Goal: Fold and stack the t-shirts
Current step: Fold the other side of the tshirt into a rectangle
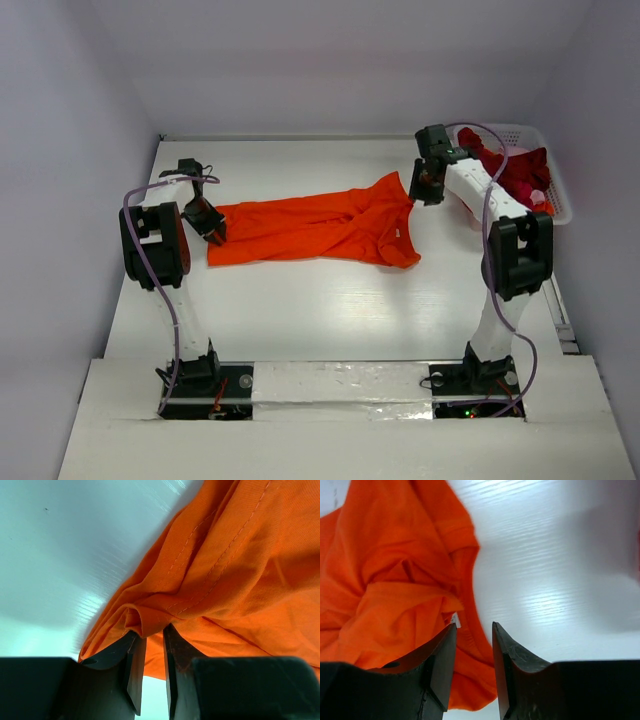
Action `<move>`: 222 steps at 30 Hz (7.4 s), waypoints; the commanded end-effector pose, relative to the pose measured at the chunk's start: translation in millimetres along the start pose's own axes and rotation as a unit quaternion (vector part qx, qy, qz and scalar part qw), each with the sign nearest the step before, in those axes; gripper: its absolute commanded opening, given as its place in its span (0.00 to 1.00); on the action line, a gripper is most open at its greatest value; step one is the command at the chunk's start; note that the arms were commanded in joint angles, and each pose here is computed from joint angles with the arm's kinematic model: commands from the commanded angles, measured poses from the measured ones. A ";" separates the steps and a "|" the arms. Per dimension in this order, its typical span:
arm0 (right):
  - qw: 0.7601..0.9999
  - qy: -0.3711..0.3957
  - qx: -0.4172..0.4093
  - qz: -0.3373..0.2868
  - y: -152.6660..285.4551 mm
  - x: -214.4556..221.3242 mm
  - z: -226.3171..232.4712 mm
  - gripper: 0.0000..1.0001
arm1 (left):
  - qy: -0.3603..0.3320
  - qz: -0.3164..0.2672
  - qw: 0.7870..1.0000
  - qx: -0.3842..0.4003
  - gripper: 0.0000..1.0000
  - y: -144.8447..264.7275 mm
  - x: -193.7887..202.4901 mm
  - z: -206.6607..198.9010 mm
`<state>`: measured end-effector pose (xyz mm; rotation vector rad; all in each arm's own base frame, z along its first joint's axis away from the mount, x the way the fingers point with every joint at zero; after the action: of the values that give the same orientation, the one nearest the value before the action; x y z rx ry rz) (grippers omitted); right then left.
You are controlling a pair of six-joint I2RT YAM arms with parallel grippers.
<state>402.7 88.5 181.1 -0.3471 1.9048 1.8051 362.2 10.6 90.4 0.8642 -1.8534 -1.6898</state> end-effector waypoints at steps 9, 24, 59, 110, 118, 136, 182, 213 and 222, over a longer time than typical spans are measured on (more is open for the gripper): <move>0.993 0.087 -0.085 -0.003 55.7 69.0 71.6 0.39 | -0.007 -0.026 1.000 -0.002 0.16 8.6 -3.6 0.4; 0.993 0.089 -0.068 0.025 30.6 87.7 73.5 0.38 | -0.007 -0.026 1.000 0.003 0.16 10.7 -3.1 -0.4; 0.990 0.126 -0.013 0.063 -8.7 123.3 93.3 0.38 | -0.007 -0.022 1.000 0.010 0.16 11.2 -0.8 -0.6; 0.999 -0.002 0.004 0.036 -15.4 52.3 35.4 0.00 | -0.008 -0.024 1.000 0.014 0.16 16.2 -1.2 -1.7; 0.999 -0.009 0.015 0.037 -25.9 38.4 26.8 0.00 | -0.009 -0.024 1.000 0.014 0.16 16.5 -2.0 -2.3; 0.996 -0.046 0.054 0.047 -40.8 28.3 -11.6 0.00 | -0.009 -0.023 1.000 0.013 0.16 15.7 -3.3 -3.3; 0.995 0.023 -0.097 -0.018 27.1 -6.3 50.7 0.00 | -0.043 -0.137 0.985 0.090 0.00 95.5 -10.8 -33.0; 0.987 0.008 -0.157 0.039 -19.6 12.4 84.6 0.00 | -0.110 -0.149 0.982 0.024 0.00 56.7 19.9 -56.2; 0.979 0.004 -0.192 0.070 -30.7 22.4 98.9 0.00 | -0.112 -0.126 0.986 0.008 0.00 30.7 18.0 -59.6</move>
<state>411.8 174.6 140.7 -0.3293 1.6776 2.2281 385.4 -40.7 131.6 0.9925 -1.9786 -1.9925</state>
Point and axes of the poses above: each gripper's point midway between its finger pads, its own y axis back along the fingers, its own z axis along the line the jaws close on, x = y × z, the point moved 7 cm from there along y, back along the fingers, and after that the axes turned 5 degrees about y, right-handed, at the moved point
